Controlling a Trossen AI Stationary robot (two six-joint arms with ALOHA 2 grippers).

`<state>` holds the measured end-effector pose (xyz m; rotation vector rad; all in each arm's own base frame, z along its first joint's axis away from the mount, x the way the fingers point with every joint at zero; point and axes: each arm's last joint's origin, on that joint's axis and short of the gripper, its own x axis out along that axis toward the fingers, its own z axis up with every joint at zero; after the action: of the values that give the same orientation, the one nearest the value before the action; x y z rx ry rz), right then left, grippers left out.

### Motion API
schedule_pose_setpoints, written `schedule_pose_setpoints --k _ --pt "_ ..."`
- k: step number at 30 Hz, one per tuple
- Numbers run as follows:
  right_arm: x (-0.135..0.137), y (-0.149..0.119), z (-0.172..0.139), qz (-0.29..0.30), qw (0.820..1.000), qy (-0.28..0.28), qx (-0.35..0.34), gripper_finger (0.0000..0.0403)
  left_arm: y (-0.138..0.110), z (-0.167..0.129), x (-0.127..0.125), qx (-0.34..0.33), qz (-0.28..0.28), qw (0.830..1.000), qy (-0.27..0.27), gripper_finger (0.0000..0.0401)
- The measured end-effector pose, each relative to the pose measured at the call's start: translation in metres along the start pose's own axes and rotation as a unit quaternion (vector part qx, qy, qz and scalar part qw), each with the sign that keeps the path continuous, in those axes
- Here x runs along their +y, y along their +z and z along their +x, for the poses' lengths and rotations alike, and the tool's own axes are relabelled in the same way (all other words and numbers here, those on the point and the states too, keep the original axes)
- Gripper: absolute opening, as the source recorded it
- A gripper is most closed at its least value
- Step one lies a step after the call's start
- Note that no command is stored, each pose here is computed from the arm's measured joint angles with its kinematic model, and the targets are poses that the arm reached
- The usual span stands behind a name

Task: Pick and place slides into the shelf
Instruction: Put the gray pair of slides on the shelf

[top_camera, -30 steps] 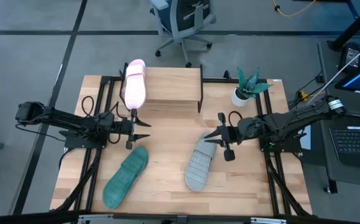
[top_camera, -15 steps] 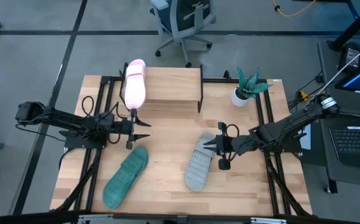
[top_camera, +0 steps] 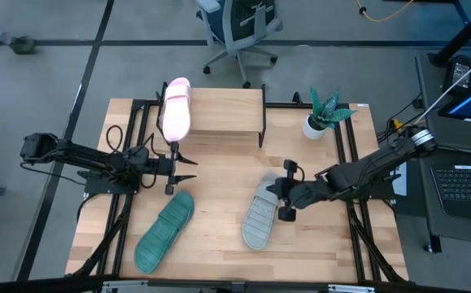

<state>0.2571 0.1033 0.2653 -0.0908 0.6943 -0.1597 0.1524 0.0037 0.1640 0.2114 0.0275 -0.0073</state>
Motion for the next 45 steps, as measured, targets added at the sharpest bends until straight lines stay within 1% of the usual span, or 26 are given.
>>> schedule_pose_setpoints --k 3,7,12,17,19,21,24,27,30,34,36,41,45 --pt "0.008 0.007 0.004 0.024 0.999 0.002 0.039 0.0005 0.000 0.000 0.000 0.000 0.000 1.000 0.000 0.0190" --pt "0.024 0.015 0.012 0.035 0.997 0.003 0.063 0.0009 0.000 0.000 0.000 0.000 0.000 1.000 -0.001 0.0190" --pt "0.045 0.024 0.027 0.015 0.996 0.002 0.084 0.0004 -0.002 0.000 -0.001 0.012 0.000 1.000 -0.003 0.0190" --pt "0.061 0.022 0.049 -0.014 0.992 -0.014 0.128 0.0008 -0.004 0.000 -0.001 0.022 -0.001 1.000 -0.005 0.0190" --pt "0.066 0.020 0.057 -0.012 0.989 -0.022 0.143 0.0008 -0.006 0.000 -0.001 0.029 -0.001 1.000 -0.007 0.0190" --pt "0.067 0.017 0.061 -0.002 0.987 -0.032 0.159 0.0006 -0.006 0.000 -0.001 0.031 -0.001 0.999 -0.007 0.0190" --pt "0.066 0.019 0.062 0.037 0.984 -0.045 0.166 0.0005 -0.007 0.000 -0.001 0.034 -0.001 0.999 -0.008 0.0190" --pt "0.063 0.026 0.060 0.078 0.983 -0.050 0.159 0.0010 -0.007 0.000 -0.001 0.034 -0.002 0.999 -0.008 0.0190" --pt "0.063 0.032 0.055 0.098 0.982 -0.051 0.156 0.0018 -0.007 0.000 -0.002 0.037 -0.001 0.999 -0.009 0.0190" --pt "0.064 0.033 0.054 0.098 0.981 -0.039 0.162 0.0018 -0.009 0.000 -0.002 0.045 -0.002 0.999 -0.011 0.0190" --pt "0.064 0.033 0.054 0.089 0.982 -0.038 0.162 0.0013 -0.009 0.000 -0.002 0.046 -0.001 0.999 -0.011 0.0190" --pt "0.063 0.033 0.055 0.088 0.982 -0.038 0.163 0.0005 -0.012 -0.001 -0.003 0.062 -0.002 0.998 -0.014 0.0190" --pt "0.063 0.033 0.055 0.063 0.984 -0.034 0.162 0.0013 -0.013 -0.001 -0.003 0.069 -0.003 0.997 -0.016 0.0190"
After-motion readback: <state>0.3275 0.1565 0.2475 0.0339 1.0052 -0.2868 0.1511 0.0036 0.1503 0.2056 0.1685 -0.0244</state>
